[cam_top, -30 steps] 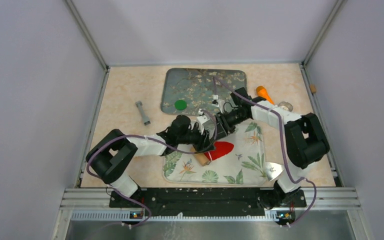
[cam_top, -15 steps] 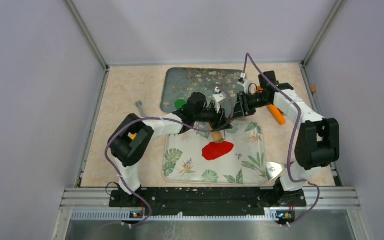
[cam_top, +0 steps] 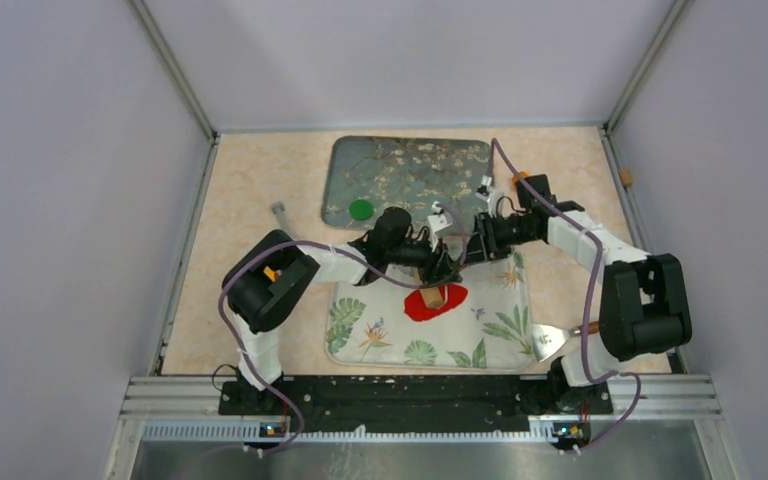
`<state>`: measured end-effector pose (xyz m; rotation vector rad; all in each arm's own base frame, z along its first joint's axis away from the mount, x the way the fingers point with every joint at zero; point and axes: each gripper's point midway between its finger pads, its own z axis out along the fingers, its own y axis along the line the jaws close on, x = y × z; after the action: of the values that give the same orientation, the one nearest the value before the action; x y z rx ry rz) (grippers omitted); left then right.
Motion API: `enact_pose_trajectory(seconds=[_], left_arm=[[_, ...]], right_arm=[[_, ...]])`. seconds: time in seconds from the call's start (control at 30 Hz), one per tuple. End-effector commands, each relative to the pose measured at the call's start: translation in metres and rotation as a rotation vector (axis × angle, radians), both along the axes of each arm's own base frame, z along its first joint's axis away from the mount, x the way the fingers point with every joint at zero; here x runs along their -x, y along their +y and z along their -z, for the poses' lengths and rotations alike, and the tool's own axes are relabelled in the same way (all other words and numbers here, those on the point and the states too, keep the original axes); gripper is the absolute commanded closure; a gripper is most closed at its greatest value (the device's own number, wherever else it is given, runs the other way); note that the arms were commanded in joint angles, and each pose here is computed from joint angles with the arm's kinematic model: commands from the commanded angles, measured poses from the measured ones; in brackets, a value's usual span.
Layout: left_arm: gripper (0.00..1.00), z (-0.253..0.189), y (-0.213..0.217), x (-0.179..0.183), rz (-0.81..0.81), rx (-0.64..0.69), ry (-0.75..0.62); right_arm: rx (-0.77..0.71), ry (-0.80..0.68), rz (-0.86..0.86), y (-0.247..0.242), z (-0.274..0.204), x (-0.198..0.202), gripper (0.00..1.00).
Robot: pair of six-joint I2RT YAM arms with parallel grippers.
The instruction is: Roll out the dumpling wrappers from the dough
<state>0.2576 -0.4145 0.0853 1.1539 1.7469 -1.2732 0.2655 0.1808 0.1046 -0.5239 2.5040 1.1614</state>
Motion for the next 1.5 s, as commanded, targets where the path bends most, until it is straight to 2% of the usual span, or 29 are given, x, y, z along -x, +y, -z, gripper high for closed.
enact_pose_trajectory(seconds=[0.0,0.13,0.33,0.43,0.57,0.63,0.77,0.97,1.17,1.47], left_arm=[[1.0,0.038,0.05,-0.006,-0.146,-0.114,0.122],[1.0,0.051,0.072,-0.007,-0.236,-0.118,0.241],[1.0,0.048,0.093,0.002,-0.254,-0.141,0.211],[1.0,0.023,0.096,-0.003,-0.255,-0.125,0.112],[1.0,-0.035,0.085,-0.018,-0.234,-0.046,-0.032],[1.0,-0.054,0.073,-0.02,-0.192,-0.01,-0.058],[1.0,-0.066,0.042,-0.018,-0.122,0.031,-0.098],[1.0,-0.044,0.007,-0.008,-0.073,0.051,-0.069],[1.0,0.006,-0.013,0.008,-0.065,0.043,0.036],[1.0,0.066,-0.042,0.013,-0.085,0.054,0.086]], right_arm=[[0.234,0.014,-0.004,-0.019,0.053,0.009,1.0],[0.238,0.028,-0.052,-0.002,0.064,0.013,1.0],[0.22,0.01,-0.106,0.023,0.066,0.013,1.0],[0.164,-0.024,-0.118,0.039,0.043,-0.001,1.0],[0.106,-0.122,-0.146,0.047,-0.009,-0.021,1.0],[0.102,-0.17,-0.145,0.038,-0.029,-0.029,1.0],[0.161,-0.175,-0.138,0.005,-0.031,-0.027,1.0],[0.252,-0.179,-0.114,-0.024,-0.018,-0.016,1.0],[0.347,-0.108,-0.106,-0.04,0.007,-0.005,1.0],[0.429,-0.092,-0.106,-0.056,0.02,0.004,1.0]])
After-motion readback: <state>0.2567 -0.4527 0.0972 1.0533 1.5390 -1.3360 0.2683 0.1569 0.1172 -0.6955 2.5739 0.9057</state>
